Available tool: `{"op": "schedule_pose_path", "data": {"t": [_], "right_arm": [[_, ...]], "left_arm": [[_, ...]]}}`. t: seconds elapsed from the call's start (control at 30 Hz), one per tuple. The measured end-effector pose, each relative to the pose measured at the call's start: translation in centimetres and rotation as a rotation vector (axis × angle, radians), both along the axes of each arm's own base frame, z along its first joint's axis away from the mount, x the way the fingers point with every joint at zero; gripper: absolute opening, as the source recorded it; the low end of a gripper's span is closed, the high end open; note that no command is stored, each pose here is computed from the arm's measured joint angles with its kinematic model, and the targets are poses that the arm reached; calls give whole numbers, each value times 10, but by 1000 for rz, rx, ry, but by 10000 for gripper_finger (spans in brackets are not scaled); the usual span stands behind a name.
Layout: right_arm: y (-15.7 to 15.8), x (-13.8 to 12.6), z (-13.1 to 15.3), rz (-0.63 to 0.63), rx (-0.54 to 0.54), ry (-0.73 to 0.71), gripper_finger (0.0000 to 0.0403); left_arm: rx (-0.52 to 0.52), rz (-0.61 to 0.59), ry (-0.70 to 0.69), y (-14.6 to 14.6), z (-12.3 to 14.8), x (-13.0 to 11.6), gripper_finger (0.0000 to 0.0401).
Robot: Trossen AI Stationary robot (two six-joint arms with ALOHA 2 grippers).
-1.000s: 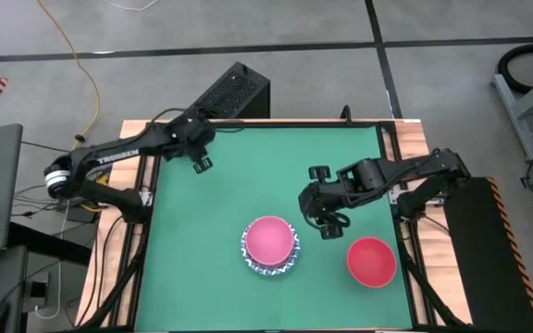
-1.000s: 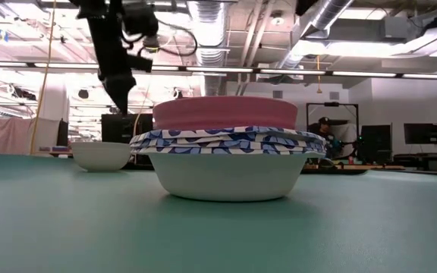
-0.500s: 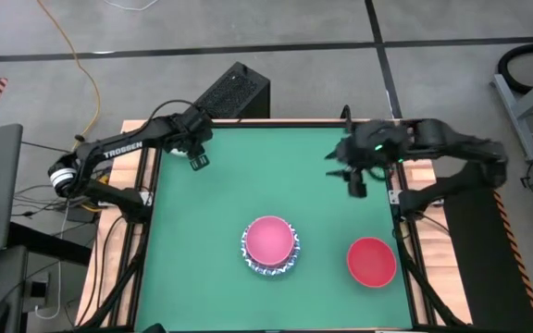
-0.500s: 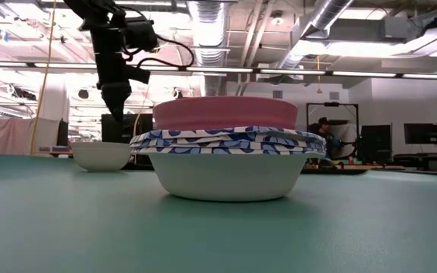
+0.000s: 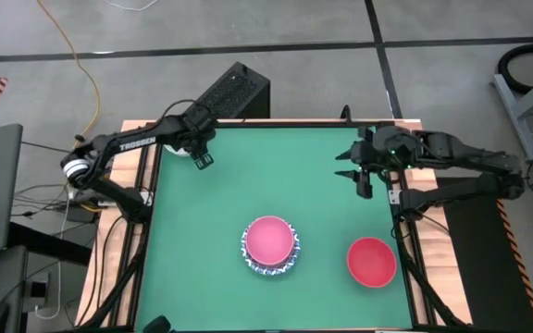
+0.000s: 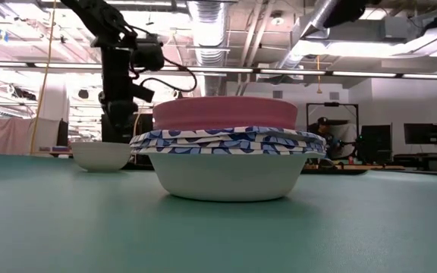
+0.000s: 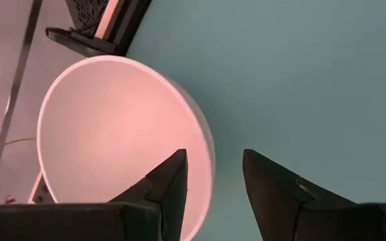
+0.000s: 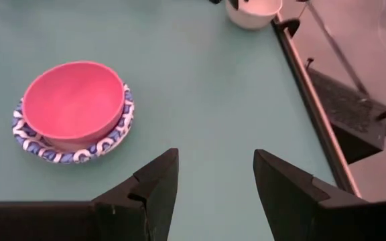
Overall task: Nest bowls inside each other
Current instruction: Stack the white bowl on top of the pink bowl
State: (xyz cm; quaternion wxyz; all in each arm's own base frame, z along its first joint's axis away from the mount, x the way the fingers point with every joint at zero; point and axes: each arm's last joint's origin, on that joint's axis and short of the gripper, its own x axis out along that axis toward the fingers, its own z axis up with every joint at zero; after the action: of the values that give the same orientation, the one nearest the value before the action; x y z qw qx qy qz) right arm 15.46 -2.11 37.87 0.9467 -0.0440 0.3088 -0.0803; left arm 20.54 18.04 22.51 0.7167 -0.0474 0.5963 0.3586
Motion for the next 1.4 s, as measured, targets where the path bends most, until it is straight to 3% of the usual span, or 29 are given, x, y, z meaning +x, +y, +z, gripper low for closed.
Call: {"op": "schedule_pose_path", "data": {"t": [0.2, 0.47, 0.63, 0.8, 1.17, 1.4], "right_arm": [[0, 3, -10, 6, 12, 30, 217], [0, 4, -12, 2, 24, 34, 217], [0, 3, -12, -7, 37, 31, 217], [0, 3, -12, -18, 52, 28, 217], [0, 3, -12, -19, 54, 28, 217], [0, 3, -12, -19, 52, 28, 217]], "left_arm": [[30, 12, 73, 7, -14, 6, 135], [-48, -2, 108, 16, -37, 11, 133], [-113, 28, 93, 25, -47, 7, 94], [-100, 49, 94, 31, -47, 2, 11], [-100, -2, 105, 26, -47, 8, 0], [-135, -118, 55, -2, -32, 21, 0]]}}
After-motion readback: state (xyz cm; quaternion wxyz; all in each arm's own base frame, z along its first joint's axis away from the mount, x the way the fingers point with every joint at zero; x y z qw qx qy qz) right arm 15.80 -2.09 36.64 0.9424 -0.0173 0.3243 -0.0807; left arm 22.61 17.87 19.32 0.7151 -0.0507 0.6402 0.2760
